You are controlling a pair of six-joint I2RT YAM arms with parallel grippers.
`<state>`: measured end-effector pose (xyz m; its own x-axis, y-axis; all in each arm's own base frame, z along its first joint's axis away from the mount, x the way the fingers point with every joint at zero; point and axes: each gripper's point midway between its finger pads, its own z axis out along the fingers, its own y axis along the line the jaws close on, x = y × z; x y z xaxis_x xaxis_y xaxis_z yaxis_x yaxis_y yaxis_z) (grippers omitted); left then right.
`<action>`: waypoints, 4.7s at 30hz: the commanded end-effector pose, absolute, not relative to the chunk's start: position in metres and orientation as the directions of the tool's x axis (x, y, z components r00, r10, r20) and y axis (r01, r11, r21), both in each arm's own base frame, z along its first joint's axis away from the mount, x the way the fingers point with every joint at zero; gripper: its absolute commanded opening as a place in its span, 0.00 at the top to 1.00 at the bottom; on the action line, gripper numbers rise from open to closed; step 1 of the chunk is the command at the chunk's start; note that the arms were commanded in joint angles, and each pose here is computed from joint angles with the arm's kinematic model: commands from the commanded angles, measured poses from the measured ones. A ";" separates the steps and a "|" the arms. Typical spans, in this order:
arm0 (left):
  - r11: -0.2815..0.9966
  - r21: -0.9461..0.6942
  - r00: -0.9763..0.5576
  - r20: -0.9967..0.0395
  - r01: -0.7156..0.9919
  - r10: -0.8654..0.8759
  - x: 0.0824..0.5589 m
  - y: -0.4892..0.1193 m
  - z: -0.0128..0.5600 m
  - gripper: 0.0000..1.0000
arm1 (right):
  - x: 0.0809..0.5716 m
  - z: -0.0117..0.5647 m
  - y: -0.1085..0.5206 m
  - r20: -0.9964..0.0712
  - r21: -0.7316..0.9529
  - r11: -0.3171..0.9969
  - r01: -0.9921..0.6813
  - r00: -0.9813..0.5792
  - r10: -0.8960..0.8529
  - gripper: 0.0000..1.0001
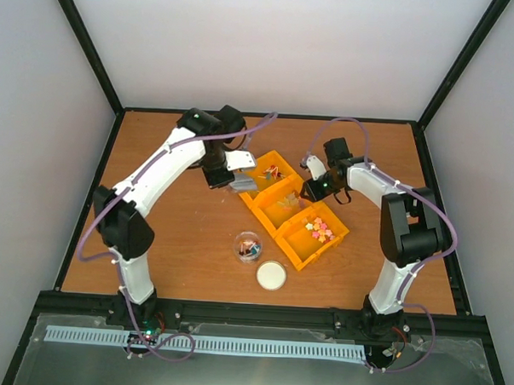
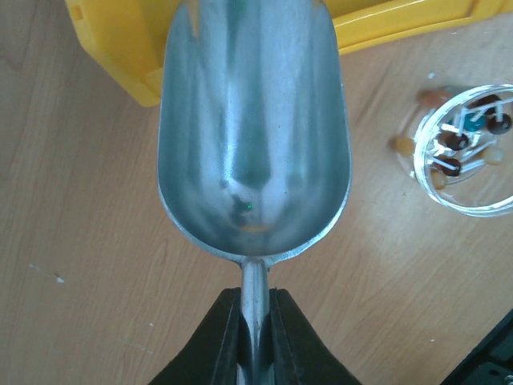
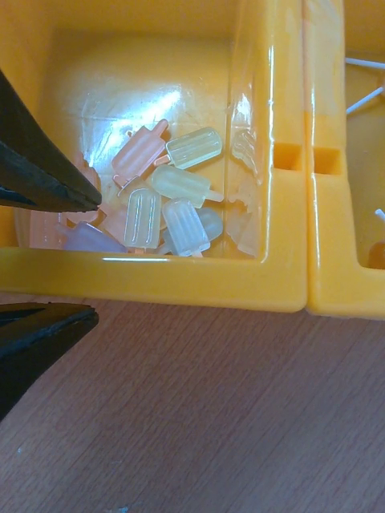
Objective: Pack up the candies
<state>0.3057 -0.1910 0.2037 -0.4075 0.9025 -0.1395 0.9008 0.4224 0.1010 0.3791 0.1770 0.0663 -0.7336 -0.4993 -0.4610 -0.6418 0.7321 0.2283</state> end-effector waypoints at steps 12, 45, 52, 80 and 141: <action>0.377 0.127 -0.388 0.076 0.917 0.919 0.339 -0.189 0.181 0.99 | 0.380 0.071 0.184 -0.487 0.207 0.724 -0.658 -0.711 -0.507 0.76; 0.250 -0.038 -0.248 0.049 0.968 0.968 0.363 -0.264 0.078 0.99 | 0.378 0.065 0.194 -0.489 0.251 0.700 -0.669 -0.712 -0.505 0.97; 0.283 -0.081 -0.284 -0.005 0.956 0.959 0.367 -0.281 0.055 0.99 | 0.376 0.065 0.200 -0.497 0.249 0.684 -0.686 -0.697 -0.517 0.97; 0.445 -0.091 -0.429 -0.492 0.891 0.758 0.383 -0.297 0.088 0.99 | 0.381 0.061 0.192 -0.484 0.250 0.714 -0.654 -0.723 -0.493 0.97; 0.475 0.027 -0.439 -0.337 0.880 0.833 0.342 -0.182 0.134 0.99 | 0.388 0.067 0.180 -0.495 0.232 0.743 -0.628 -0.733 -0.466 0.97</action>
